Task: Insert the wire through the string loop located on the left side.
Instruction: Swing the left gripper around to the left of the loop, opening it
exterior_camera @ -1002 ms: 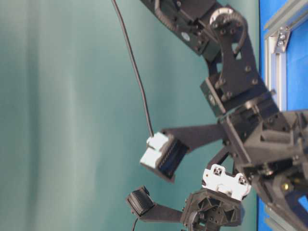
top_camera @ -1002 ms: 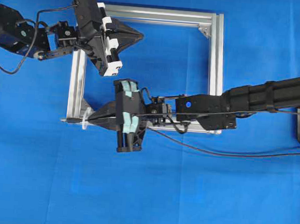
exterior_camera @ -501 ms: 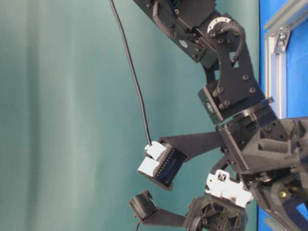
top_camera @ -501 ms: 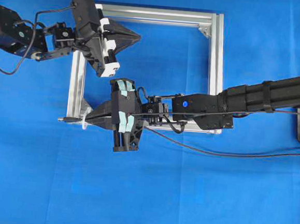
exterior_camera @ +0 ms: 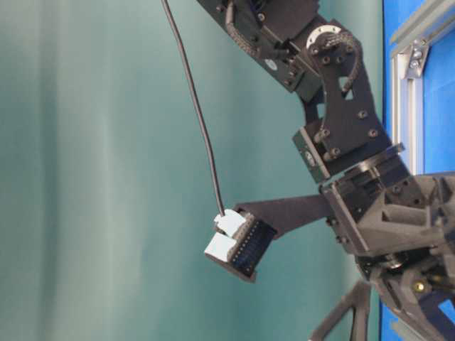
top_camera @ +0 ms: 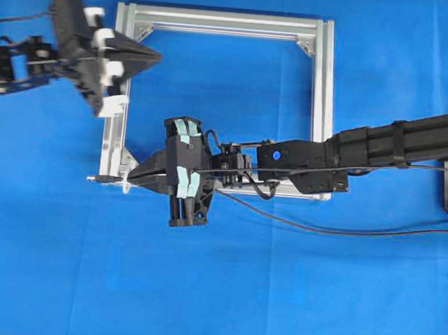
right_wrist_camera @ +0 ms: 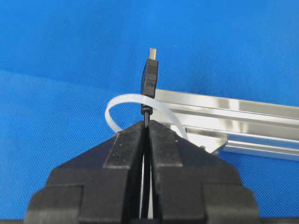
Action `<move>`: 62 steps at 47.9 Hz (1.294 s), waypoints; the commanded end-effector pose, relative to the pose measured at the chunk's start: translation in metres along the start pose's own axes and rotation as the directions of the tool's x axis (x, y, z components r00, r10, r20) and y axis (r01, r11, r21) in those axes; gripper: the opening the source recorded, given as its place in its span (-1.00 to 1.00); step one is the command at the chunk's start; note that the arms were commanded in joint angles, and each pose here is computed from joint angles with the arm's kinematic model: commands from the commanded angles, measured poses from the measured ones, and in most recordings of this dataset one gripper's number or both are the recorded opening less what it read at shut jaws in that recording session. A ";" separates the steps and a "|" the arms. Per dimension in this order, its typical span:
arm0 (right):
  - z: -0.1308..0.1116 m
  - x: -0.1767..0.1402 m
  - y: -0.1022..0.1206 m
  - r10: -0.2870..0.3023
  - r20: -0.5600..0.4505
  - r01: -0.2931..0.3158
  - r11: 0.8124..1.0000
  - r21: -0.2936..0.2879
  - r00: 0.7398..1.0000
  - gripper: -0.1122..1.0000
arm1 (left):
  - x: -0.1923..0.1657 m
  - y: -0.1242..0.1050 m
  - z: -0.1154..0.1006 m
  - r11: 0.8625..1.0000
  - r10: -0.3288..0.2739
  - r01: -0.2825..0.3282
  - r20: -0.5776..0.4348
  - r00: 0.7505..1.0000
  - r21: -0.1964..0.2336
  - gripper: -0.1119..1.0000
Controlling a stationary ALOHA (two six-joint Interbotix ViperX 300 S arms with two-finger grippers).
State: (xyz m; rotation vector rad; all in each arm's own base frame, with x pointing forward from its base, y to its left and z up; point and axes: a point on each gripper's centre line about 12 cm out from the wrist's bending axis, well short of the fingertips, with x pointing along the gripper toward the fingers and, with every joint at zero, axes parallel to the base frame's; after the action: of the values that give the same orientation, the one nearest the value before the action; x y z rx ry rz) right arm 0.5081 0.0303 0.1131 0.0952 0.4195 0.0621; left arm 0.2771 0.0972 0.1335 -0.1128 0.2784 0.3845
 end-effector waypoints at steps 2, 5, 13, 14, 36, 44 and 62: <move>0.018 -0.002 0.001 0.003 0.044 -0.003 1.000 0.002 0.999 -0.79 | -0.018 0.004 0.001 1.000 0.010 -0.010 0.024 1.000 -0.003 -0.80; 0.019 -0.002 0.001 0.003 0.046 -0.003 1.000 0.002 0.999 -0.79 | -0.030 0.007 -0.004 1.000 0.016 -0.016 0.015 1.000 -0.004 -0.80; 0.018 -0.002 0.001 0.003 0.044 -0.003 1.000 0.002 0.999 -0.79 | -0.052 0.014 -0.011 0.999 0.036 -0.036 0.016 0.999 -0.010 -0.80; 0.018 -0.002 0.002 0.004 0.044 -0.004 1.000 0.002 0.999 -0.79 | -0.055 0.015 -0.012 0.999 0.040 -0.039 0.019 0.999 -0.012 -0.80; 0.018 -0.002 0.001 0.003 0.044 -0.003 1.000 0.002 0.999 -0.79 | -0.066 -0.006 -0.012 0.998 -0.053 0.053 0.024 0.998 0.015 -0.80; 0.018 -0.003 0.001 0.003 0.043 -0.003 1.000 0.002 0.999 -0.79 | -0.076 -0.040 -0.012 0.978 -0.205 0.203 0.033 0.978 0.048 -0.80; 0.018 -0.002 0.001 0.003 0.044 -0.003 1.000 0.002 0.999 -0.79 | -0.109 -0.089 -0.008 0.894 -0.447 0.444 0.055 0.893 0.056 -0.80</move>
State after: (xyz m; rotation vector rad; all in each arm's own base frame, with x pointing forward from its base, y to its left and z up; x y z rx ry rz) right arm 0.5081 0.0303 0.1131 0.0952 0.4195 0.0621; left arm 0.2125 -0.0195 0.1574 -0.1194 0.2031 -0.0521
